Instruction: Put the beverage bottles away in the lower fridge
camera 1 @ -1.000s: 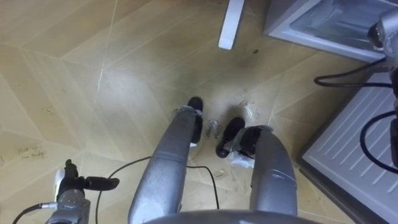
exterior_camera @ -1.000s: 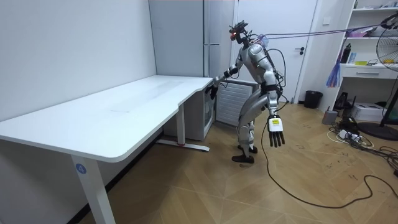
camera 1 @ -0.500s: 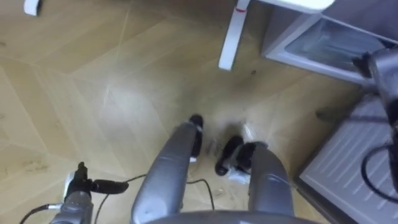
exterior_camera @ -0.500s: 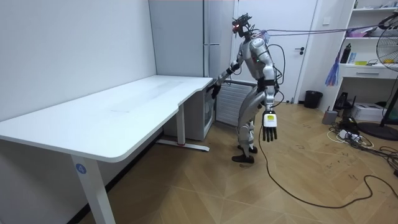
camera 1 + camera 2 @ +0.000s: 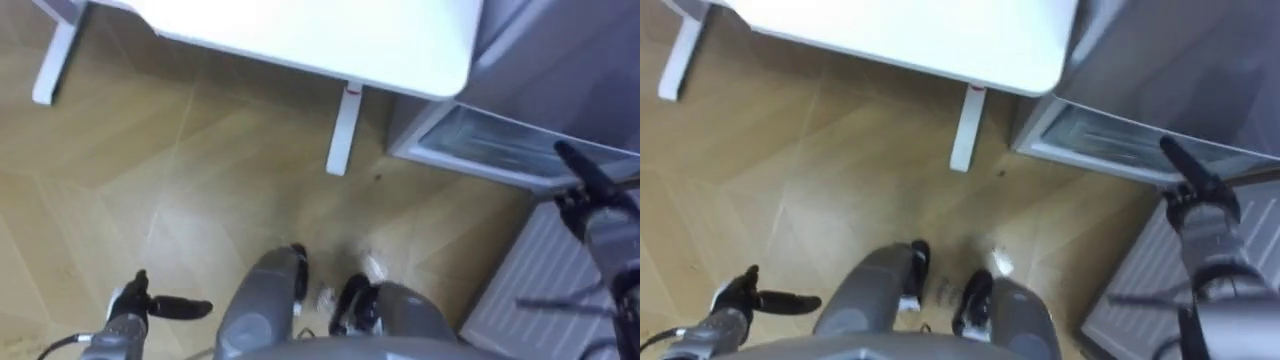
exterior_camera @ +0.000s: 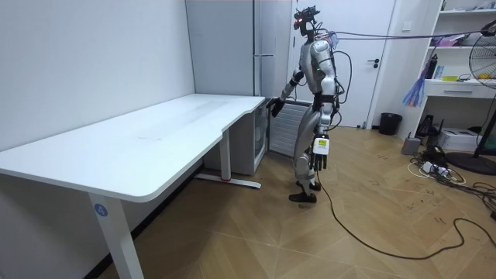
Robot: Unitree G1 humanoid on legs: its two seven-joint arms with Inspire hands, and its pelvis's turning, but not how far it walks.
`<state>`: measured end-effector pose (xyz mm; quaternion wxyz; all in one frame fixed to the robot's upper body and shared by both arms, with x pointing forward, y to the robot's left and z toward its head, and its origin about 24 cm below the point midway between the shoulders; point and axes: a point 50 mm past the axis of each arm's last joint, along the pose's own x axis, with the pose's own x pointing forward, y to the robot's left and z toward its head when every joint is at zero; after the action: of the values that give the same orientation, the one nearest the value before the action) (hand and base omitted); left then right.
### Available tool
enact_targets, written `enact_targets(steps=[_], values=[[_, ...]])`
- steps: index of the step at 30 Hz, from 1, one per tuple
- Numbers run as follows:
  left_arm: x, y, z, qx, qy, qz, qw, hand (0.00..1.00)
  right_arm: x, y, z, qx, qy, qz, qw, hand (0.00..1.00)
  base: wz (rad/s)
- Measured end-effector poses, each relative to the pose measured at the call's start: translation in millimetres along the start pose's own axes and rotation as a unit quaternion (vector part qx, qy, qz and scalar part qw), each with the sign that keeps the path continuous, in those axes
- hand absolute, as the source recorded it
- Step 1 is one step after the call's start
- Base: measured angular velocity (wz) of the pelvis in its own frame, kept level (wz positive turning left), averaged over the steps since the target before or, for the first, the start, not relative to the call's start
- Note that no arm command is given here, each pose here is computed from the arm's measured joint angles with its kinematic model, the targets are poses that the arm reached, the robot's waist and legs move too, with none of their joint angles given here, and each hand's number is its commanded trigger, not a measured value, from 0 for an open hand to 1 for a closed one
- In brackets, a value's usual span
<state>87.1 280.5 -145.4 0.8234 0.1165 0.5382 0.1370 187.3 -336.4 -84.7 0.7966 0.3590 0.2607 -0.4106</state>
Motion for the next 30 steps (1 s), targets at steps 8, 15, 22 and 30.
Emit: enact_targets(steps=[8, 15, 22, 30], values=[[-7.9, 0.9, -32.3, -0.032, 0.036, -0.001, 0.999, 0.0, -15.9, -62.0, -43.1, -0.069, 0.059, -0.035, 0.995, 0.0, -0.2], [-18.6, 3.3, -63.8, -0.023, 0.068, 0.011, 0.997, 0.0, -38.5, -102.1, -84.4, -0.185, 0.135, -0.025, 0.973, 0.0, -0.03], [-22.7, -6.6, -74.0, -0.002, 0.079, 0.0, 0.997, 0.0, -52.2, -113.1, -111.6, -0.294, 0.191, 0.007, 0.936, 0.0, 0.0], [-30.0, -15.0, -92.1, 0.003, 0.114, -0.01, 0.993, 0.0, -62.4, -126.3, -126.1, -0.373, 0.239, 0.015, 0.897, 0.0, -0.1]])
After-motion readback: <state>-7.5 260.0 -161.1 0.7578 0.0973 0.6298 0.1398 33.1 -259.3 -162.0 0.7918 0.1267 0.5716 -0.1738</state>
